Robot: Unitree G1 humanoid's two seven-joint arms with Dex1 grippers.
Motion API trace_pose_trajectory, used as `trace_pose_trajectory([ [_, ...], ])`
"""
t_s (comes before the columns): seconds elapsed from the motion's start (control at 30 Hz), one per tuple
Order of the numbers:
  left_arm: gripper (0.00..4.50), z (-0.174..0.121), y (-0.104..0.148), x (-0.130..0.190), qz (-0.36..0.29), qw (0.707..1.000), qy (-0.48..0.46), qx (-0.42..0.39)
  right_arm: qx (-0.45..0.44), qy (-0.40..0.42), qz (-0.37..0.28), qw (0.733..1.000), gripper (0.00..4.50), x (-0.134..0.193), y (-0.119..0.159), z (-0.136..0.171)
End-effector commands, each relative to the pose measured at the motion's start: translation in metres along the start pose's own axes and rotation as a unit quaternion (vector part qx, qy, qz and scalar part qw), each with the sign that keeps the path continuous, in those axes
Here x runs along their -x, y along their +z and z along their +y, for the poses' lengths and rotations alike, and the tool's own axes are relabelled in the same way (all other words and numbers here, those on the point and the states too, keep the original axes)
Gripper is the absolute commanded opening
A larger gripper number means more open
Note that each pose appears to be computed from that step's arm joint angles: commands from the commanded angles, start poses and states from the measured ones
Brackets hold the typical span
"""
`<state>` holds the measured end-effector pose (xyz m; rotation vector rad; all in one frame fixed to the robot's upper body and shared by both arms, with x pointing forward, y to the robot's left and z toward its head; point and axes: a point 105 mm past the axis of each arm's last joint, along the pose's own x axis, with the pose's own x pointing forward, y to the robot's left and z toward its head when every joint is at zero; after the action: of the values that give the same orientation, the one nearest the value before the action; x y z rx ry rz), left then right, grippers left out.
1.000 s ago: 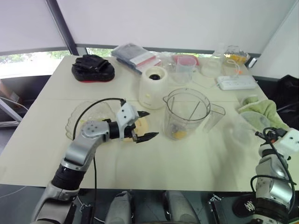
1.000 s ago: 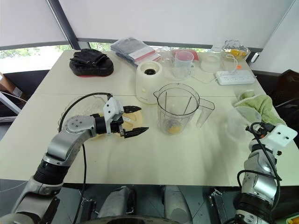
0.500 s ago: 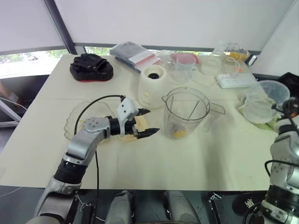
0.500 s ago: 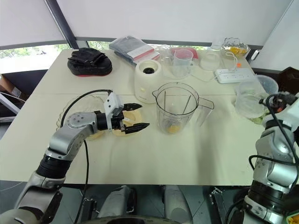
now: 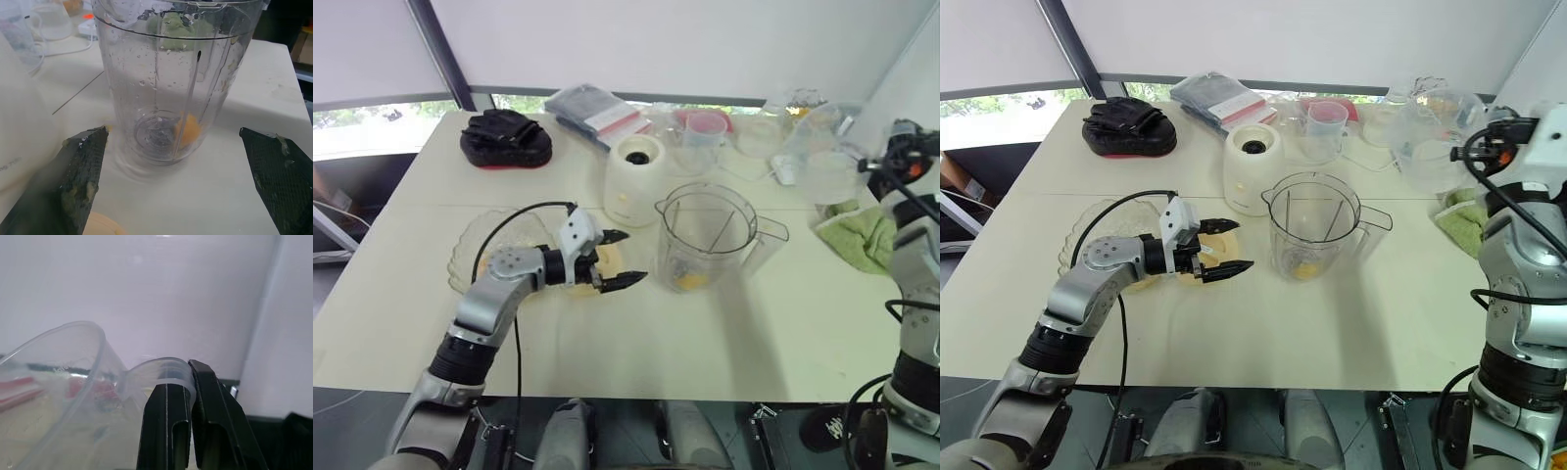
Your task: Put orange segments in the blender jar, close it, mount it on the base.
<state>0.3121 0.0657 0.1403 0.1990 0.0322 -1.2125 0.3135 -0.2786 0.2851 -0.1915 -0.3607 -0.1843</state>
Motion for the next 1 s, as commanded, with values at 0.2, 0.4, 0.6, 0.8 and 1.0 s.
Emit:
trace_pose_trajectory([
  [0.2, 4.50, -0.001, 0.006, 0.000, -0.007, 1.000, -0.002, -0.024, 0.059, 0.058, -0.062, 0.995, 0.03, 0.004, 0.037, 0.021],
  [0.4, 4.50, -0.003, 0.002, -0.001, -0.006, 1.000, -0.004, -0.022, 0.112, 0.093, -0.074, 0.987, 0.03, 0.007, 0.044, 0.029],
  [0.6, 4.50, -0.002, 0.000, -0.001, -0.006, 1.000, -0.005, -0.021, 0.141, 0.111, -0.085, 0.980, 0.03, 0.008, 0.049, 0.035],
  [0.8, 4.50, 0.000, -0.002, -0.001, -0.006, 1.000, -0.005, -0.023, 0.164, 0.122, -0.098, 0.974, 0.03, 0.009, 0.051, 0.041],
  [1.0, 4.50, 0.000, 0.000, -0.001, -0.012, 1.000, -0.004, -0.016, 0.205, 0.142, -0.107, 0.963, 0.03, 0.012, 0.050, 0.047],
])
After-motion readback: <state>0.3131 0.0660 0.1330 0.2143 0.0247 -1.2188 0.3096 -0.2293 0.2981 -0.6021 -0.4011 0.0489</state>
